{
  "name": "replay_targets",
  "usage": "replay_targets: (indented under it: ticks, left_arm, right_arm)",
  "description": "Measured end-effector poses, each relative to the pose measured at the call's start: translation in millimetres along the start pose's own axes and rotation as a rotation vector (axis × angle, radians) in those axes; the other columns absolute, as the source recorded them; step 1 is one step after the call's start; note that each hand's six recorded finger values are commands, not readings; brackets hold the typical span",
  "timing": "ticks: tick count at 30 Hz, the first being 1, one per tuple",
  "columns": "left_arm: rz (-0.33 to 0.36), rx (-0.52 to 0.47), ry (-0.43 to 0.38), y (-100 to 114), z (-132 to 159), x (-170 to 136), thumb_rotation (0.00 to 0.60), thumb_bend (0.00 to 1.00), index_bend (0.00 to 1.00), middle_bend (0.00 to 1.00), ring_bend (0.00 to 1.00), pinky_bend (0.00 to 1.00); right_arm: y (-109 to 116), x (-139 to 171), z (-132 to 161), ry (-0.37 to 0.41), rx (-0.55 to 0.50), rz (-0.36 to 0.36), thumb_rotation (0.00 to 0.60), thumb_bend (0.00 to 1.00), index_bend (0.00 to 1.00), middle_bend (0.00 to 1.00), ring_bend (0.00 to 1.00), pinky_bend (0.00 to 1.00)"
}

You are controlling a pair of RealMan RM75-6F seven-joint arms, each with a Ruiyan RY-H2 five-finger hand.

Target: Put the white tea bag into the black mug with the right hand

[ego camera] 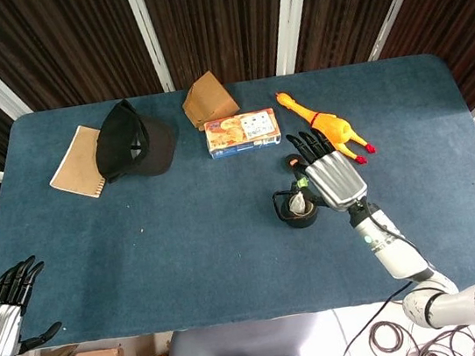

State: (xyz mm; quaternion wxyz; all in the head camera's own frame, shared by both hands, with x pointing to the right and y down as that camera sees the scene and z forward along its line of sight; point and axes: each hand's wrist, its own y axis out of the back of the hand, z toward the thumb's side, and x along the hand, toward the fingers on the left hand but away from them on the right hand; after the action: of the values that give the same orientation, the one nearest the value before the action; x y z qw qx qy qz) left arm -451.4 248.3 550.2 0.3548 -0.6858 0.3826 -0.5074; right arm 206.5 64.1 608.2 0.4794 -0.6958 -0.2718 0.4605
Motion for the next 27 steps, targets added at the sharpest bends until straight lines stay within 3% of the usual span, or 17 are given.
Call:
replay_targets:
  ticks: [13, 27]
  left_arm:
    - [0.003, -0.003, -0.002, 1, 1, -1, 0.600, 0.03, 0.00, 0.00, 0.00, 0.10]
    - [0.003, -0.005, 0.004, 1, -1, 0, 0.600, 0.03, 0.00, 0.00, 0.00, 0.10]
  right_arm:
    - [-31, 33, -16, -0.002, 0.068, 0.060, 0.600, 0.30, 0.54, 0.04, 0.00, 0.01]
    - [-53, 47, -33, -0.024, 0.080, 0.112, 0.600, 0.30, 0.50, 0.04, 0.00, 0.01]
